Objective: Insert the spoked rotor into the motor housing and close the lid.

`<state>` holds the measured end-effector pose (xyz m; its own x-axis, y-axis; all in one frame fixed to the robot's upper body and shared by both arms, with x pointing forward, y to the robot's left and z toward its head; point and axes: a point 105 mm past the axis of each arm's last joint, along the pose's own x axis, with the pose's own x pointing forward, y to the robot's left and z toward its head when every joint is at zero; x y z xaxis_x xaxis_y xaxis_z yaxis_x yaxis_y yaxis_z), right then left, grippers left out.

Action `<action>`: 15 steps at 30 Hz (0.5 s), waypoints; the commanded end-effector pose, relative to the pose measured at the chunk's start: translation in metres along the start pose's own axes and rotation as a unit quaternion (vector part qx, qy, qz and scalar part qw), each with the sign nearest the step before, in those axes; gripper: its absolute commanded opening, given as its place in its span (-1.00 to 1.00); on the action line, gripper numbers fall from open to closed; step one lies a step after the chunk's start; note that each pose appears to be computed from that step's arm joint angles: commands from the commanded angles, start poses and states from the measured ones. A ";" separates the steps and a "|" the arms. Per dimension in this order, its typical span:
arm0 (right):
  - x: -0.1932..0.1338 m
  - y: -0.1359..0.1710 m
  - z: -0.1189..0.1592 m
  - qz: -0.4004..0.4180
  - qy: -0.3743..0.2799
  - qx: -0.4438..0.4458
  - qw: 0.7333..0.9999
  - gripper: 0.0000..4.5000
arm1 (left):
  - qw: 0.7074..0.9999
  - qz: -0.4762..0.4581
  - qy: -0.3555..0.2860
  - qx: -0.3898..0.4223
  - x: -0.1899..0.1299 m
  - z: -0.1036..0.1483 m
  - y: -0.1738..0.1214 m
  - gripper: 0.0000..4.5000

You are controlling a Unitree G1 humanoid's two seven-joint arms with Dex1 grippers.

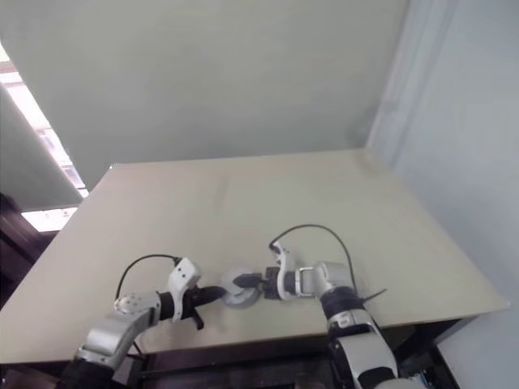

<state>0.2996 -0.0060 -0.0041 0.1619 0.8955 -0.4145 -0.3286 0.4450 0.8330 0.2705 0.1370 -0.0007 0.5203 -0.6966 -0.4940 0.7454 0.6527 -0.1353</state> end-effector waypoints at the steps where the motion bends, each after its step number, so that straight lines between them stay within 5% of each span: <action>1: 0.025 0.032 -0.014 0.065 0.035 0.013 0.997 0.92 | 1.000 -0.012 0.018 -0.007 0.009 -0.009 -0.009 -1.00; 9: 0.028 0.030 -0.012 0.055 0.028 0.018 0.998 -0.03 | 1.000 -0.011 0.016 -0.007 0.010 -0.008 -0.008 -1.00; 15: 0.028 0.027 -0.008 0.047 0.009 0.028 0.998 -0.05 | 1.000 -0.012 0.015 -0.005 0.011 -0.008 -0.008 -1.00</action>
<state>0.2909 0.0090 -0.0072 0.1417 0.9094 -0.3910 -0.2653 0.4154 0.8701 0.2728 0.1451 -0.0046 0.5432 -0.6640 -0.5138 0.7219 0.6819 -0.1181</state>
